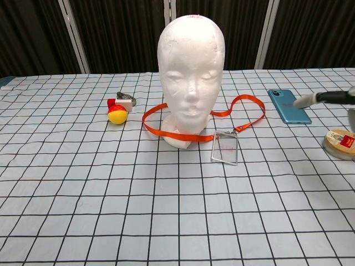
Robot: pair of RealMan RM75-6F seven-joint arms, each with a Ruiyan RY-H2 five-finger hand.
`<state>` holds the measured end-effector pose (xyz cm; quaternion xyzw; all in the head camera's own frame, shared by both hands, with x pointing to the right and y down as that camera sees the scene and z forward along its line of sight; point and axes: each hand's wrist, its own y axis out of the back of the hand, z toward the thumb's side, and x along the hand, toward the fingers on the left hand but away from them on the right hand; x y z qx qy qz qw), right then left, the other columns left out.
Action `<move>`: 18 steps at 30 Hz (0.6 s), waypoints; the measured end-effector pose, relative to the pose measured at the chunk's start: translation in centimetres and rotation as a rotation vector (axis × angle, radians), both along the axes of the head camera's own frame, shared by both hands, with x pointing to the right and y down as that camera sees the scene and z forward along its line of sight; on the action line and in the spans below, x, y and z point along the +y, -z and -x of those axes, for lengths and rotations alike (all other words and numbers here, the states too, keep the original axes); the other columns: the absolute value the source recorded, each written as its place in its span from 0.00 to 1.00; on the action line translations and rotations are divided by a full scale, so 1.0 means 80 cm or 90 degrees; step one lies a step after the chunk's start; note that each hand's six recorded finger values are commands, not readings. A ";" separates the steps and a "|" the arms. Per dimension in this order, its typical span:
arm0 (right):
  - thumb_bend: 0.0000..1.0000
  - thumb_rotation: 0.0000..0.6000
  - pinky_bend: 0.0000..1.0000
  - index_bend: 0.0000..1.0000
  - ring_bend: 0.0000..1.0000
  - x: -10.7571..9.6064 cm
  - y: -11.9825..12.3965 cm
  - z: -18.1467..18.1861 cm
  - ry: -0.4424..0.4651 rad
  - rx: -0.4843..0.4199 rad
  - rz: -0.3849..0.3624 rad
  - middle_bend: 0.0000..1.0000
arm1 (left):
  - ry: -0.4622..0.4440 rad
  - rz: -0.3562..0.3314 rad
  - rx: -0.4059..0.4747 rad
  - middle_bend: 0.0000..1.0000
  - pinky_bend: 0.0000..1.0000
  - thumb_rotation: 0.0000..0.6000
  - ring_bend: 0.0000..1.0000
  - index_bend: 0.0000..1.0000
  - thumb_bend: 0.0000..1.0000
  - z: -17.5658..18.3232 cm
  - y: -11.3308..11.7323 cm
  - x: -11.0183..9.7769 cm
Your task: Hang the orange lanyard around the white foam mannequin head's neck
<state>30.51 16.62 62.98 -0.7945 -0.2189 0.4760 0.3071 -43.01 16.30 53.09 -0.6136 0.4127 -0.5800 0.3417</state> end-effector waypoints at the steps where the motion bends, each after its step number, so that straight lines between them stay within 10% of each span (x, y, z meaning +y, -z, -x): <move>1: 1.00 1.00 0.00 0.08 0.00 0.003 -0.006 0.008 0.010 -0.003 0.007 0.05 | 0.003 -0.001 -0.002 0.00 0.00 1.00 0.00 0.00 0.00 0.002 0.001 0.004; 18: 1.00 1.00 0.06 0.02 0.01 0.006 -0.093 0.120 0.071 -0.011 0.058 0.04 | 0.007 0.012 -0.005 0.00 0.00 1.00 0.00 0.00 0.00 0.014 -0.014 0.010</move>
